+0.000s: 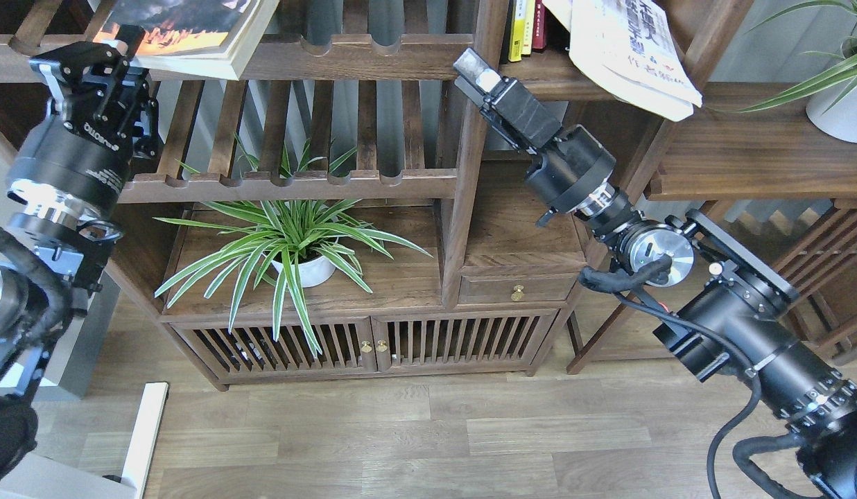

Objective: Organize books on shelf
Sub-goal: 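Pull the dark-covered book down toward the right gripper, then grasp the dark-covered book with the right gripper and release the left, then carry the dark-covered book with the right gripper up to the top shelf, then set the dark-covered book on the top shelf and open the right gripper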

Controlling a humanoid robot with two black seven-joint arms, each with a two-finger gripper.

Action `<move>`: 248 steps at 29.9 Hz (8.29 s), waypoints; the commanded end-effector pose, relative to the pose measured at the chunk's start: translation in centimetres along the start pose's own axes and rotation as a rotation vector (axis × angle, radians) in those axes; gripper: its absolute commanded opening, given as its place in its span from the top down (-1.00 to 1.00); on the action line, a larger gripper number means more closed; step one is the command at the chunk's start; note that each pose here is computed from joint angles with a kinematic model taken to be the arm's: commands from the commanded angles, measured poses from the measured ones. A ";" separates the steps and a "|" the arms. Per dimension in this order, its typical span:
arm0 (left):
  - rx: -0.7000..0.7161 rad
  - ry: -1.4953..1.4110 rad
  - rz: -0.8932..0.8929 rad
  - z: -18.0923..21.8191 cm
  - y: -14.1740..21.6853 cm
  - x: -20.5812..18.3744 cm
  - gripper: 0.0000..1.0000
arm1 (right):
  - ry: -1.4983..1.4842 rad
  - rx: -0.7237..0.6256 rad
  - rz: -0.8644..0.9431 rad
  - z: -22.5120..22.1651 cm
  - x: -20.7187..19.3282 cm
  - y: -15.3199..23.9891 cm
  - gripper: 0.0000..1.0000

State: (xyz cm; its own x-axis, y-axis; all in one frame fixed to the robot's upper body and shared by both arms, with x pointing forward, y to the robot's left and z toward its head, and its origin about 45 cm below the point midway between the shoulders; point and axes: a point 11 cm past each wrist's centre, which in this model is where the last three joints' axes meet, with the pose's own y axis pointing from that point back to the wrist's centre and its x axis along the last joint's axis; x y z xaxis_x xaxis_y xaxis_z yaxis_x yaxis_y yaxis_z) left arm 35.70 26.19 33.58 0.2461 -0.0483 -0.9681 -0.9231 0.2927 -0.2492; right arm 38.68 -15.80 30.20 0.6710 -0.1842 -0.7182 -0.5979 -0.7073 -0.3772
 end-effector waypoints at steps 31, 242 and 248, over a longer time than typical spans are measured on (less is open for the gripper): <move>0.145 -0.111 -0.262 -4.8 4.8 2.2 1.00 | -0.062 -0.066 -0.108 5.7 -2.5 -4.3 -0.89; 0.013 -0.250 0.059 2.4 8.8 11.5 -0.98 | 0.289 0.278 0.208 -19.3 2.6 -4.9 -0.82; 0.009 -0.249 0.063 2.4 8.9 11.6 -0.98 | 0.290 0.271 0.206 -19.1 2.6 -5.0 -0.84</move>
State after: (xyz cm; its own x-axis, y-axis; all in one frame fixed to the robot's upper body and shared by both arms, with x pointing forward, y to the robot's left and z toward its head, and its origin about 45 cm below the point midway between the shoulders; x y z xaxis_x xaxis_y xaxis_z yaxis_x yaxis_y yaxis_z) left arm 31.08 30.52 20.22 0.2564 0.2064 -0.9443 -0.9357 0.2979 -0.1889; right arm 51.81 -25.91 41.43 0.5975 -0.5132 -0.6161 -0.7999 -0.4355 -0.4130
